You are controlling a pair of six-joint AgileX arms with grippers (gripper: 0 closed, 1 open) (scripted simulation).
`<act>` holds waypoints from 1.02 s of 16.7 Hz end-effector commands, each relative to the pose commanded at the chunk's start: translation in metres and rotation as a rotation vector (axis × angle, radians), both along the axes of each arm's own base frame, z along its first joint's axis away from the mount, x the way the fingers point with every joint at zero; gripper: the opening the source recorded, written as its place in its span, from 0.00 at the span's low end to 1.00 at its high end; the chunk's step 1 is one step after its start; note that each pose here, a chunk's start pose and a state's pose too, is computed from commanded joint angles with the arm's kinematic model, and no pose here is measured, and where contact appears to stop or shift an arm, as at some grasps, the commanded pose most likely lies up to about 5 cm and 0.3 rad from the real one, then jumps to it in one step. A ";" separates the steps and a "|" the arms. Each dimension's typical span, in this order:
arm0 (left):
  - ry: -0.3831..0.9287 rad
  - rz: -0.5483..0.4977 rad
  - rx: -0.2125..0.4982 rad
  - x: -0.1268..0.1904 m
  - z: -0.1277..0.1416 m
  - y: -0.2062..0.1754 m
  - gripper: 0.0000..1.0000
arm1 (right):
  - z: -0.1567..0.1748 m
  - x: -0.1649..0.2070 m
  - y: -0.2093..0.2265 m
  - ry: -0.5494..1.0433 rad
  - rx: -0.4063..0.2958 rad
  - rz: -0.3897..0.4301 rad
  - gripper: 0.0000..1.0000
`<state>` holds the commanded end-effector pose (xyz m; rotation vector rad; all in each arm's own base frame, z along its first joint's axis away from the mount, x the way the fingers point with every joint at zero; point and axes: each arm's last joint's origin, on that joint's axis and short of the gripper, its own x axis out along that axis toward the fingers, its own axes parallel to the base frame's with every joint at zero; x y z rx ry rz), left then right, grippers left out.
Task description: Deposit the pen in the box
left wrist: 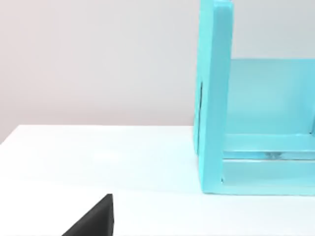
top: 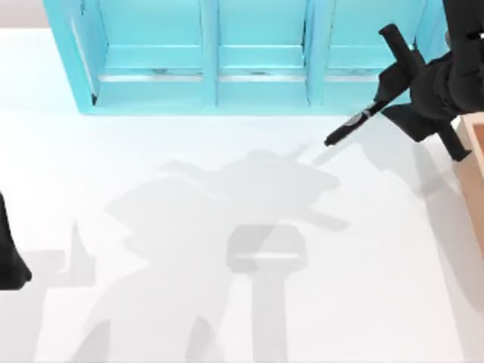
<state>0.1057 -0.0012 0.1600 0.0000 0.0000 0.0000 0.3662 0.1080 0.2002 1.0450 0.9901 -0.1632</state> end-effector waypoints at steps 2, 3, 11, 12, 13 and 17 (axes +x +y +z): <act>0.000 0.000 0.000 0.000 0.000 0.000 1.00 | 0.009 -0.007 -0.075 -0.026 -0.017 -0.122 0.00; 0.000 0.000 0.000 0.000 0.000 0.000 1.00 | 0.012 -0.017 -0.114 -0.031 -0.022 -0.193 0.00; 0.000 0.000 0.000 0.000 0.000 0.000 1.00 | -0.003 -0.160 -0.276 0.046 0.081 -0.603 0.00; 0.000 0.000 0.000 0.000 0.000 0.000 1.00 | -0.005 -0.171 -0.280 0.051 0.100 -0.624 0.00; 0.000 0.000 0.000 0.000 0.000 0.000 1.00 | -0.006 -0.180 -0.282 0.054 0.115 -0.640 0.00; 0.000 0.000 0.000 0.000 0.000 0.000 1.00 | -0.006 -0.188 -0.283 0.055 0.130 -0.654 0.00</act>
